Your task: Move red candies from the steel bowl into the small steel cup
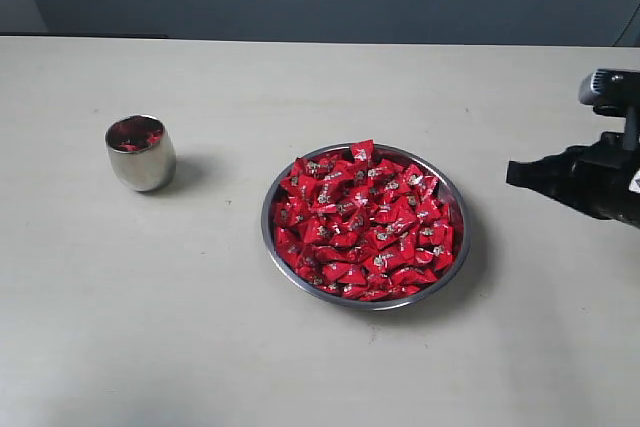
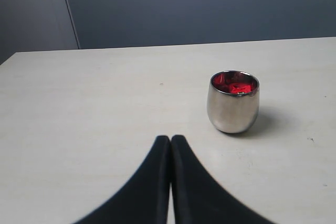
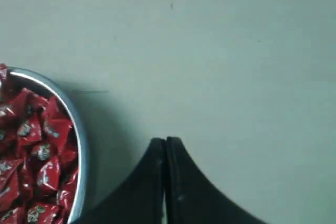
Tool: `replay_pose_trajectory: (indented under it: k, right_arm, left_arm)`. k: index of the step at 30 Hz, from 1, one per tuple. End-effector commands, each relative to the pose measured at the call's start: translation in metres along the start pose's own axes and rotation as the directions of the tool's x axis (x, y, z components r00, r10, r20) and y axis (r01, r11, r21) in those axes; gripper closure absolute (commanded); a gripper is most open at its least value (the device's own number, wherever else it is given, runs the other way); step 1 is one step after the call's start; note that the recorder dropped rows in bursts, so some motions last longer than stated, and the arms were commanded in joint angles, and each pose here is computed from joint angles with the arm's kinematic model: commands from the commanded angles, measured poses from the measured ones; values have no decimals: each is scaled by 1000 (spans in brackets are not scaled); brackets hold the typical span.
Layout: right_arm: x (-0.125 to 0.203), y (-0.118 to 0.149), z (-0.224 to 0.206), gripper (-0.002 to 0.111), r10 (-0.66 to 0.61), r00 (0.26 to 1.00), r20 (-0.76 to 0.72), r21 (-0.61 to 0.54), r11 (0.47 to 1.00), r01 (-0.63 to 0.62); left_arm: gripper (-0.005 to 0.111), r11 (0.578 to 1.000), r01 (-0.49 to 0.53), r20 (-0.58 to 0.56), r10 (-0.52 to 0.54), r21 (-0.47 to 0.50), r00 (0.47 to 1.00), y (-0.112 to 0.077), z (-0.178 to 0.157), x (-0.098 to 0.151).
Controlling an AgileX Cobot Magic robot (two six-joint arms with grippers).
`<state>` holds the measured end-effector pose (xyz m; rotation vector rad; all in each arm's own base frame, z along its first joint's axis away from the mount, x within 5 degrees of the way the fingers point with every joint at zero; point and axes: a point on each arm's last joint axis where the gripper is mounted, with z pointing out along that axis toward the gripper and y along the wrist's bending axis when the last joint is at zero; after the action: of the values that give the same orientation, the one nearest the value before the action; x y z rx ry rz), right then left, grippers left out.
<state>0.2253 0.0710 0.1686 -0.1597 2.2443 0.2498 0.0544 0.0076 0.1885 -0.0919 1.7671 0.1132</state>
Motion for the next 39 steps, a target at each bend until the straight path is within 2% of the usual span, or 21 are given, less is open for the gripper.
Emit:
replay_pose_trajectory:
  k: [1,3,5,6,8,11,12,14,17,19,20,23,25,27,31,32,34,39]
  right_arm:
    - [-4,5,-39,109,-61,942,330,-64,994,87]
    - [-6,4,-62,109,-66,894,443,-63,993,105]
    - [-15,4,-91,109,-38,807,589,-67,993,96]
    - [-19,3,-104,109,-63,761,646,-35,993,111]
    - [-20,-1,-123,109,-182,710,681,77,981,177]
    - [-21,-1,-139,109,-213,658,722,104,974,202]
    - [-19,1,-138,109,-223,670,708,99,971,219]
    - [-15,2,-133,109,-105,752,651,-5,990,142]
    - [-8,1,-122,109,34,840,542,-89,996,16]
    - [-2,0,-112,109,170,880,443,-141,983,-119]
    - [5,-1,-103,109,262,900,348,-152,963,-221]
    - [17,-2,-89,109,322,927,193,-106,946,-307]
    - [28,-4,-80,109,395,915,76,-55,918,-392]
    - [40,-5,-68,109,410,911,-40,14,912,-410]
    - [44,-5,-56,109,371,925,-86,36,929,-369]
    - [43,-3,-56,109,316,946,-75,17,949,-315]
    - [29,12,-53,109,115,992,-55,-66,991,-119]
    - [15,47,-40,109,-178,983,-52,-192,967,165]
  left_arm:
    - [106,1000,0,0,0,-1,1000,0,0,1]
    - [106,1000,0,0,0,-1,1000,0,0,1]
    - [106,1000,0,0,0,-1,1000,0,0,1]
    - [106,1000,0,0,0,-1,1000,0,0,1]
    - [106,1000,0,0,0,-1,1000,0,0,1]
    - [106,1000,0,0,0,-1,1000,0,0,1]
    - [106,1000,0,0,0,-1,1000,0,0,1]
    - [106,1000,0,0,0,-1,1000,0,0,1]
    - [106,1000,0,0,0,-1,1000,0,0,1]
    - [106,1000,0,0,0,-1,1000,0,0,1]
    - [106,1000,0,0,0,-1,1000,0,0,1]
    - [106,1000,0,0,0,-1,1000,0,0,1]
    - [106,1000,0,0,0,-1,1000,0,0,1]
    - [106,1000,0,0,0,-1,1000,0,0,1]
    - [106,1000,0,0,0,-1,1000,0,0,1]
    - [106,1000,0,0,0,-1,1000,0,0,1]
    - [106,1000,0,0,0,-1,1000,0,0,1]
    - [106,1000,0,0,0,-1,1000,0,0,1]
